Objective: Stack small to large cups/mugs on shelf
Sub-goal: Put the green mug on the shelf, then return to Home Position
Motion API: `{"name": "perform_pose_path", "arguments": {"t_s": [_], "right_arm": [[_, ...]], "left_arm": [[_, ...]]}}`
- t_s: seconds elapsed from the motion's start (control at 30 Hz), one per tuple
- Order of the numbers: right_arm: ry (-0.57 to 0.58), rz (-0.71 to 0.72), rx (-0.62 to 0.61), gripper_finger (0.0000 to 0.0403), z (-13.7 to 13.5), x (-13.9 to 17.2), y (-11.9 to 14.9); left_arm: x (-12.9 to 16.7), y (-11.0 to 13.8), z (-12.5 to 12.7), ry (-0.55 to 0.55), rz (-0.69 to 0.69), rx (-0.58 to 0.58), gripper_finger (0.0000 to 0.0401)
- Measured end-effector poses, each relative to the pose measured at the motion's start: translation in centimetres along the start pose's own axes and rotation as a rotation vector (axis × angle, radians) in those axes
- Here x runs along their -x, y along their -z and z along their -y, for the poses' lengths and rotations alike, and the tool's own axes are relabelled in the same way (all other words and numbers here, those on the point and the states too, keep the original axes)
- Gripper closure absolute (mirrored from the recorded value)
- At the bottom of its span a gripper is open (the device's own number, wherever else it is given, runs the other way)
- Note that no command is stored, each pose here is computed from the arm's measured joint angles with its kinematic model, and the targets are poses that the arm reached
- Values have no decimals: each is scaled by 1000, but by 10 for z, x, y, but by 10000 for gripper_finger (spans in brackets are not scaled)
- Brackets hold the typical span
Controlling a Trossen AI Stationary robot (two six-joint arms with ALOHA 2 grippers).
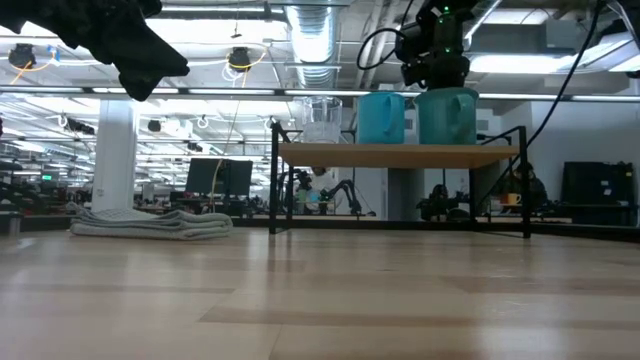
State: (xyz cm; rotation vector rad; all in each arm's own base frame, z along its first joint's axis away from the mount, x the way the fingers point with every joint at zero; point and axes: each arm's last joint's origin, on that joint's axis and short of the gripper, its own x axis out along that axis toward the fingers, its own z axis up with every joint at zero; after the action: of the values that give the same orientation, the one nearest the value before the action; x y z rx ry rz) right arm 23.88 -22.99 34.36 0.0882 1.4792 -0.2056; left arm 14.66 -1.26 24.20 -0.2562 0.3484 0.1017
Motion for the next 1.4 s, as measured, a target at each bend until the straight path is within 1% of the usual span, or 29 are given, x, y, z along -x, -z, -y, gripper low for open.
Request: {"name": "perform_pose_path", "arguments": {"t_s": [0.23, 0.37, 0.47, 0.57, 0.83, 0.93, 1.0, 1.1, 1.27, 1.4], "right_arm": [[1, 1, 1, 184, 0, 0, 0], [0, -1, 1, 155, 0, 0, 0], [4, 7, -2, 149, -1, 7, 1], [31, 52, -9, 148, -2, 21, -2], [137, 252, -21, 148, -11, 79, -5], [164, 326, -51, 148, -17, 98, -5], [173, 375, -96, 148, -22, 110, -4], [166, 448, -165, 148, -33, 123, -2], [129, 527, -89, 148, -64, 141, 6], [115, 588, -34, 148, -87, 149, 1]], "left_arm": [[0, 0, 0, -1, 0, 0, 358], [0, 0, 0, -1, 0, -1, 358], [0, 0, 0, -1, 0, -2, 358], [0, 0, 0, -1, 0, -12, 358], [0, 0, 0, -1, 0, -12, 358], [0, 0, 0, -1, 0, -12, 358], [0, 0, 0, -1, 0, -11, 358], [0, 0, 0, 0, 0, -11, 358], [0, -1, 0, 2, 12, -24, 358], [0, -4, 1, -8, 46, -49, 358]]}}
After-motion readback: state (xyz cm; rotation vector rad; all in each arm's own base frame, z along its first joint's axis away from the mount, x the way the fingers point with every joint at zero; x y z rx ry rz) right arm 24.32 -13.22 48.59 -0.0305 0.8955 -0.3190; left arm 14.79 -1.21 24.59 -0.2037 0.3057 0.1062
